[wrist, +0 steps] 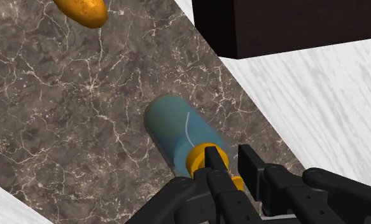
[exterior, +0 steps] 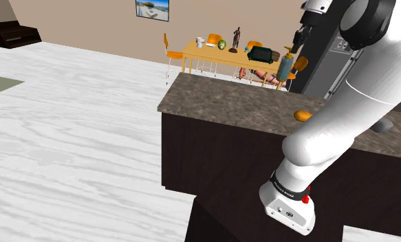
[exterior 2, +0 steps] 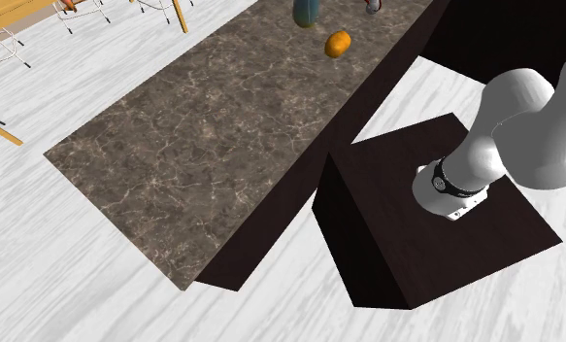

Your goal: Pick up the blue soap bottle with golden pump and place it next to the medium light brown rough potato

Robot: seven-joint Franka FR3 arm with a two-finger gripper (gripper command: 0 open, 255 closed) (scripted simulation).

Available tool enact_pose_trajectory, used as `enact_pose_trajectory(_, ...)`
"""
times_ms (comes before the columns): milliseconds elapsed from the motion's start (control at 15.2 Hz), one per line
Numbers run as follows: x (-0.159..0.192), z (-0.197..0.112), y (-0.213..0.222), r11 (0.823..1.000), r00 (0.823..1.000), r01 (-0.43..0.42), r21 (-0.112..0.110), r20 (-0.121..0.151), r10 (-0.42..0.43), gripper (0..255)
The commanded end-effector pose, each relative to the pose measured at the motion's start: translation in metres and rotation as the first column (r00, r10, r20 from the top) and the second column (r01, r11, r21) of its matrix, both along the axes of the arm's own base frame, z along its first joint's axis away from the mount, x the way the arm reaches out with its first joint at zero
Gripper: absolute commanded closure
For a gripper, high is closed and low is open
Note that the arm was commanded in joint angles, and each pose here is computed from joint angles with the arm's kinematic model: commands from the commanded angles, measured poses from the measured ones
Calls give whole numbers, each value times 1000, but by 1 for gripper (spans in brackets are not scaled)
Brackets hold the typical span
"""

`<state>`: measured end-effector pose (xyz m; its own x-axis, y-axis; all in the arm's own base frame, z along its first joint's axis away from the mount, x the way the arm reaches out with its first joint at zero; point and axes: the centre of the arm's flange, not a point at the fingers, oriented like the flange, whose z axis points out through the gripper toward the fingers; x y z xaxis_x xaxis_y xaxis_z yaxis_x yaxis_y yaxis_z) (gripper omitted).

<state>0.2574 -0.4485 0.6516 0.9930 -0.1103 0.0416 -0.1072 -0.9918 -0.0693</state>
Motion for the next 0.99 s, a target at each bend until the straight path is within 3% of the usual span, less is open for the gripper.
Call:
enact_pose_trajectory(0,-27,1,-10,1000,1000,-1,0,0,1,255)
enact_pose_trajectory(66,-46,1,-20,1000,1000,-1,0,0,1,255)
enact_pose_trajectory(924,-46,-67,-20,1000,1000,-1,0,0,1,255)
